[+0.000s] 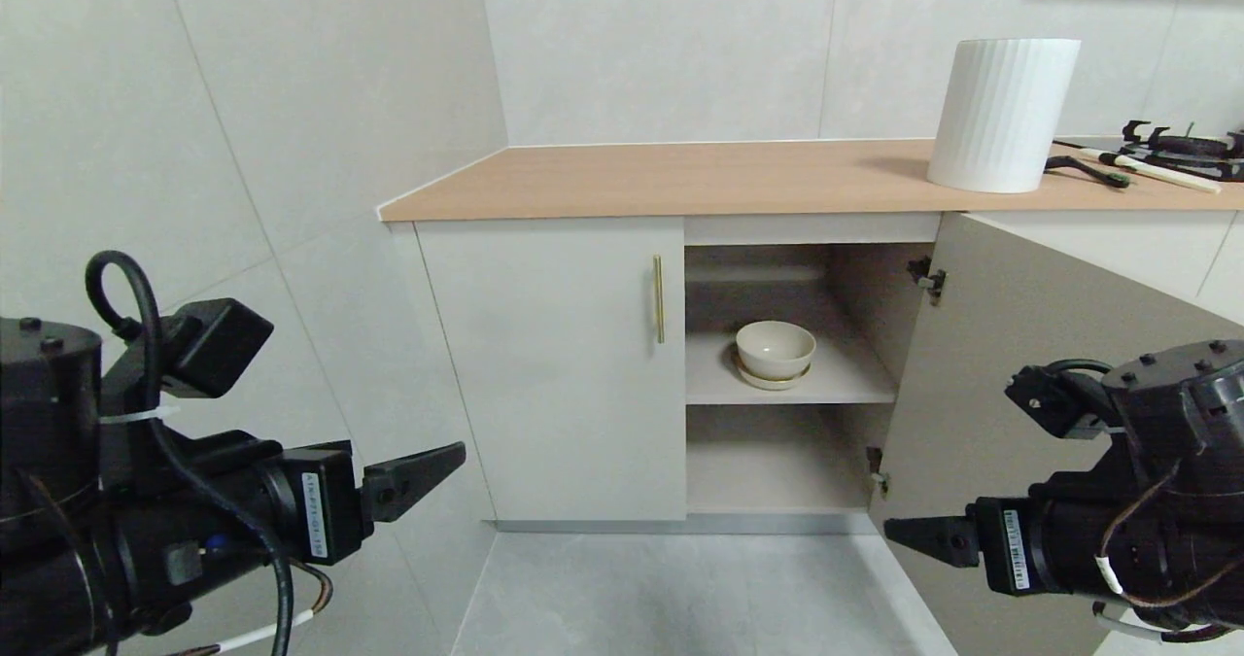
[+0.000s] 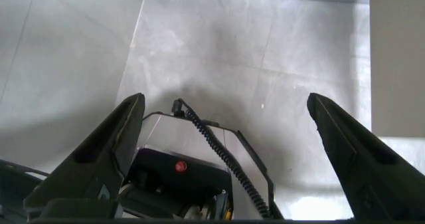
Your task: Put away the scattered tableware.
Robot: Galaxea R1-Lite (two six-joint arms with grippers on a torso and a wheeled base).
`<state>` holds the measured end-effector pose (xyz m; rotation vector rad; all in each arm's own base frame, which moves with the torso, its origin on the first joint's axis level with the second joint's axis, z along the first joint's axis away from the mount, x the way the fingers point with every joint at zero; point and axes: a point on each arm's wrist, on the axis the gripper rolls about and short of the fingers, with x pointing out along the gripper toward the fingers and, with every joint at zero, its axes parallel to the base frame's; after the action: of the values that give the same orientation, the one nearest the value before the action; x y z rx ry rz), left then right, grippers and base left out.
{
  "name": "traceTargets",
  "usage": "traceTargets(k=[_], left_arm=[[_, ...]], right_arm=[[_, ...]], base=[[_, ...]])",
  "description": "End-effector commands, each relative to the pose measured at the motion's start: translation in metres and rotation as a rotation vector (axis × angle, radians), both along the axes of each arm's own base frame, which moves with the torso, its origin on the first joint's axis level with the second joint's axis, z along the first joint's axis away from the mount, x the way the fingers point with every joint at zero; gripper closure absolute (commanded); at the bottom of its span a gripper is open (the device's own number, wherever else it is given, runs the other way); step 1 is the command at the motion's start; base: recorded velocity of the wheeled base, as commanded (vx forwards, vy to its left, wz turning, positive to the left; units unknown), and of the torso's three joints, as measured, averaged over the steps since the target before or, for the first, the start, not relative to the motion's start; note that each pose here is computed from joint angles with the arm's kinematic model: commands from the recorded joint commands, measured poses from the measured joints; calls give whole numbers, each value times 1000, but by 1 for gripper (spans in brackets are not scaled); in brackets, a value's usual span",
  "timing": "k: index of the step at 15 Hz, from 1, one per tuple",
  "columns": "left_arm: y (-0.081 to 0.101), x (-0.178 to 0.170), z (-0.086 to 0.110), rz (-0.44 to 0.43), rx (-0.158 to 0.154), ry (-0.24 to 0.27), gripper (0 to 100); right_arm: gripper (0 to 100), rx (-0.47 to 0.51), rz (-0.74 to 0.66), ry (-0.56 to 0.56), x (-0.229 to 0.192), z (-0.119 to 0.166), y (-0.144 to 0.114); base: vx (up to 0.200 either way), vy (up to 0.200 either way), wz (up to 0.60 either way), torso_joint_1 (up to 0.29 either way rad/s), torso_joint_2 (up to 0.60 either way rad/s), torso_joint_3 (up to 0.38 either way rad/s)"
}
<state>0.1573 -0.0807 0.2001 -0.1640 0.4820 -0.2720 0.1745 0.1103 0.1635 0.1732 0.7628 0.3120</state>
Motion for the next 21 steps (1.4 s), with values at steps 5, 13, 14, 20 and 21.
traceTargets(k=[5, 13, 14, 20, 21], left_arm=[[0, 1, 0, 2, 1, 2, 0], [0, 1, -1, 2, 9, 2, 0], [0, 1, -1, 2, 9, 3, 0], [0, 1, -2, 1, 10, 5, 0], [0, 1, -2, 1, 10, 5, 0]], right_arm=[[0, -12, -26, -28, -1, 4, -2], [0, -113, -2, -31, -16, 8, -13], [0, -120, -3, -20, -17, 8, -13], [0, -183, -46, 10, -13, 5, -15], [0, -204, -60, 22, -14, 5, -17]], base=[[0, 0, 0, 0, 0, 0], [0, -125, 0, 4, 3, 1], [0, -200, 0, 7, 2, 2], [0, -200, 0, 1, 3, 3], [0, 0, 0, 0, 0, 0]])
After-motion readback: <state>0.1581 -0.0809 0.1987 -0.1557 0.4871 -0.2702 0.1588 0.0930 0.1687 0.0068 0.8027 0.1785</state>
